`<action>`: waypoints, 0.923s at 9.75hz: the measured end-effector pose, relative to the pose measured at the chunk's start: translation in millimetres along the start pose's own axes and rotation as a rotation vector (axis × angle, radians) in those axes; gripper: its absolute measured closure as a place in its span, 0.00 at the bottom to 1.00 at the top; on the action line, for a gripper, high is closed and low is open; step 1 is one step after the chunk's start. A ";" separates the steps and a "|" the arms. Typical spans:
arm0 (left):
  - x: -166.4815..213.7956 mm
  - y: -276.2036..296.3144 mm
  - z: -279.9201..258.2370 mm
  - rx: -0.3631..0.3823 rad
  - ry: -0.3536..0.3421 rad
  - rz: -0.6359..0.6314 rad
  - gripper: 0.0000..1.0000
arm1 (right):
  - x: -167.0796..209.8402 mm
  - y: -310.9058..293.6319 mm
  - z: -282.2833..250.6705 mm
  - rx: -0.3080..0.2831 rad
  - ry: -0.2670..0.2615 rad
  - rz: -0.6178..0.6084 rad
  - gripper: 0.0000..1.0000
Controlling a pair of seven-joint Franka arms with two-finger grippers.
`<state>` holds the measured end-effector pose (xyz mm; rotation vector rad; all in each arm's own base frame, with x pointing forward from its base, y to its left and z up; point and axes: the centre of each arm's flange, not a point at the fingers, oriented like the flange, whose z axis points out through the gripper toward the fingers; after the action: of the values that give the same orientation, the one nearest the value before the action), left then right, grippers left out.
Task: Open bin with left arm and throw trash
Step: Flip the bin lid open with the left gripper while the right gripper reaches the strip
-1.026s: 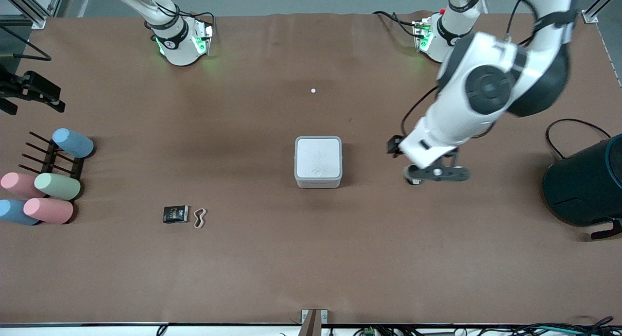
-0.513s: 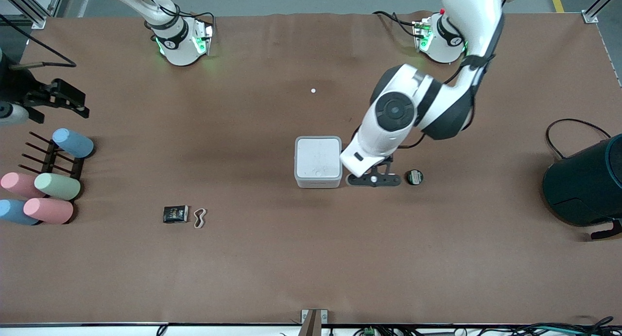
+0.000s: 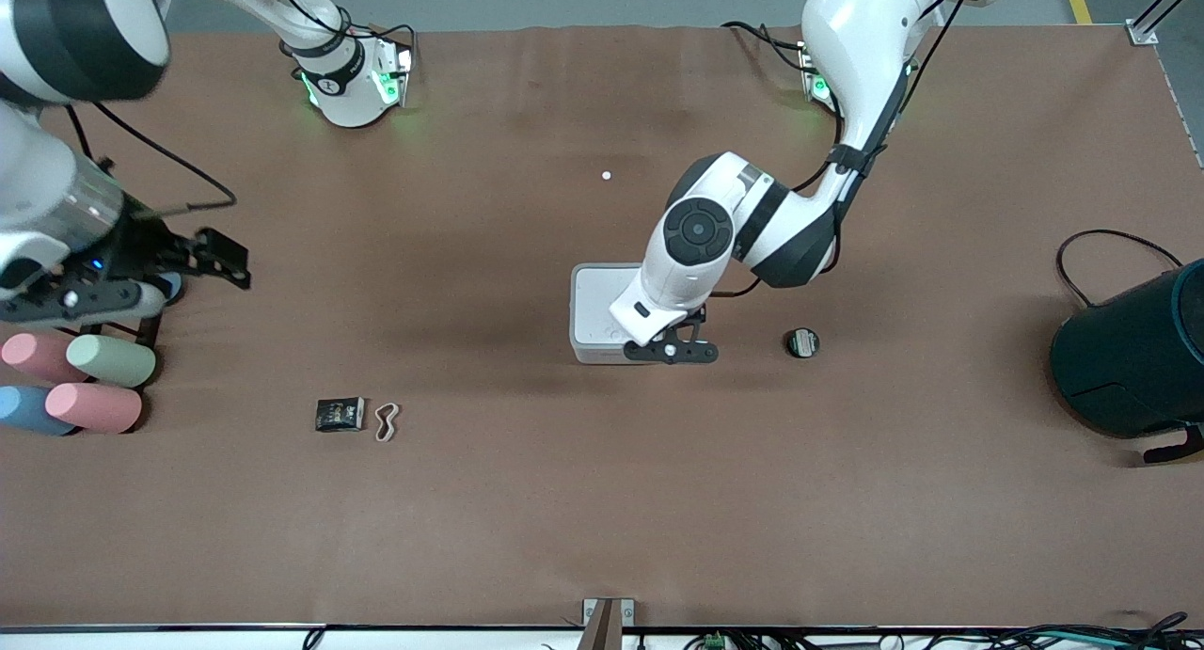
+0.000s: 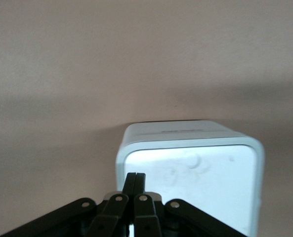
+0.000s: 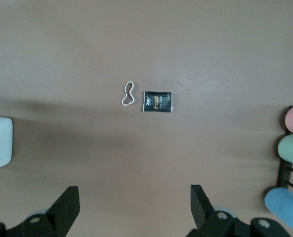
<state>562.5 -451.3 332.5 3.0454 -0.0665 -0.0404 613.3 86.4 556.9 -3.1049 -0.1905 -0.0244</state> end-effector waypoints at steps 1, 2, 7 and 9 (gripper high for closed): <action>1.5 6.4 -9.2 -0.021 0.020 0.004 0.99 | 12.7 -14.2 21.9 0.000 0.007 0.004 0.03; 1.2 14.2 -12.8 -0.059 0.037 0.002 0.99 | 25.8 -27.7 48.2 0.000 0.011 0.018 0.03; -4.9 31.9 31.0 -0.096 0.024 -0.011 0.99 | 68.6 -69.0 170.8 -0.001 0.031 0.046 0.03; -3.0 30.9 41.1 -0.094 0.020 -0.015 0.99 | 72.2 -65.8 194.6 -0.007 0.010 0.052 0.03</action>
<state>557.1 -485.7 294.6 2.9520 -0.0391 -0.0135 679.5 166.6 365.7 -3.1144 -0.1101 -0.0399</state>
